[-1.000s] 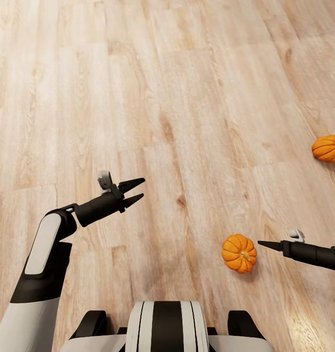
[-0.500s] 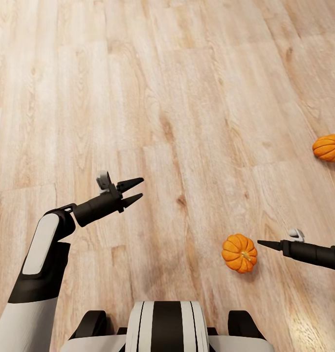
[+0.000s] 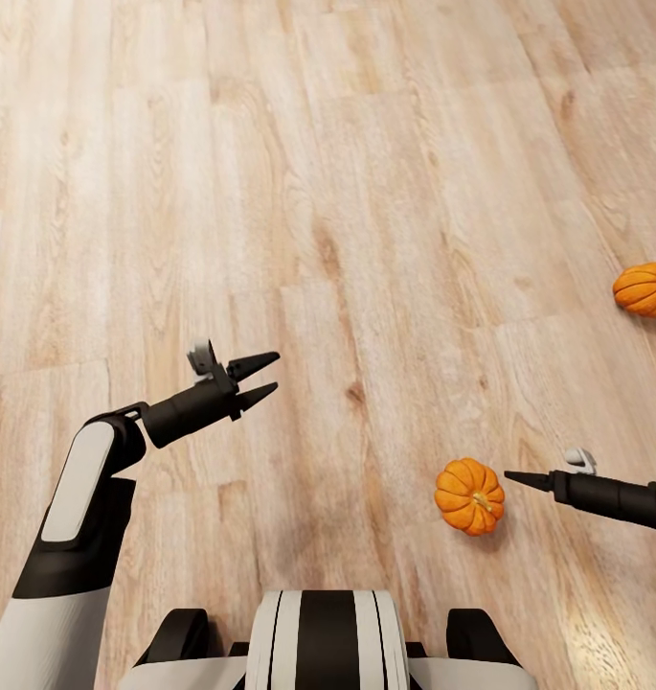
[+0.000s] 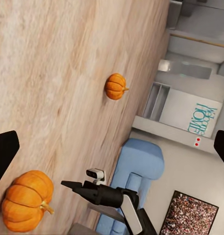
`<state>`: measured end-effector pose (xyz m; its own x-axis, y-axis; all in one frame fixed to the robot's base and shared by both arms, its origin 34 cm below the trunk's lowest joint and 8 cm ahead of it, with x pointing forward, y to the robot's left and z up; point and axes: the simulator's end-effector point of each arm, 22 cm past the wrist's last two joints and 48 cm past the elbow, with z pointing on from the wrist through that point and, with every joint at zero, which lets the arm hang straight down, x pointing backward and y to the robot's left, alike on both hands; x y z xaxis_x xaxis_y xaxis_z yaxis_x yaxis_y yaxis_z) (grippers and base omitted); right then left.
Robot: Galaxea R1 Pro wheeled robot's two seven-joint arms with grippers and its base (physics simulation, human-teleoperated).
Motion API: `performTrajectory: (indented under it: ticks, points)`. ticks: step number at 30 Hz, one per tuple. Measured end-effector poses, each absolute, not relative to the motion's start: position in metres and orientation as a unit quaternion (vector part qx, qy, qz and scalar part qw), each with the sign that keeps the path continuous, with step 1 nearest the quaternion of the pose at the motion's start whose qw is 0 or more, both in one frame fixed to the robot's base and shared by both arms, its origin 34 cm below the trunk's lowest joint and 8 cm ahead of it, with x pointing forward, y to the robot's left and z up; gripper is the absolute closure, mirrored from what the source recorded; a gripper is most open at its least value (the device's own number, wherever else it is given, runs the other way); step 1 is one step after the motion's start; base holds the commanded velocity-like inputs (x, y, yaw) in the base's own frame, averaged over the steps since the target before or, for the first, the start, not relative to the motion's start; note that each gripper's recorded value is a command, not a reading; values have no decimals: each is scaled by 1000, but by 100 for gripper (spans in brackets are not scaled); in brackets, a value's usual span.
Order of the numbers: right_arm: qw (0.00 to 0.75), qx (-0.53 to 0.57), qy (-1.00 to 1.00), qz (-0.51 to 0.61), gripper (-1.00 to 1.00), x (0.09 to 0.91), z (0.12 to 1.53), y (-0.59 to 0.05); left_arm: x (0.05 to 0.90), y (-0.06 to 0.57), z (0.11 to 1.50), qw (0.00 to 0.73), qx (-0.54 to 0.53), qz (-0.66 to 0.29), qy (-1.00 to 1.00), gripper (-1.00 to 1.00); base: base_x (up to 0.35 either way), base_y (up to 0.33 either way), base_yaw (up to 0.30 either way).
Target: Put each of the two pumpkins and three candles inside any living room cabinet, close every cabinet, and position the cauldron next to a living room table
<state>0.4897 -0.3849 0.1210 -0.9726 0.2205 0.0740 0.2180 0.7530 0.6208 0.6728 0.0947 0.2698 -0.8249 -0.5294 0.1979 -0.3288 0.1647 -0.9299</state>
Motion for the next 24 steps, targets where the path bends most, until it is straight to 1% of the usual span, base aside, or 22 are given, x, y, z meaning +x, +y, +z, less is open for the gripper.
performTrajectory:
  ticks: [24]
  points:
    - [3, 132, 936, 326, -100, 494, 113, -393, 671, 95, 267, 84, -284, -580, 759, -100, 0, 0, 0]
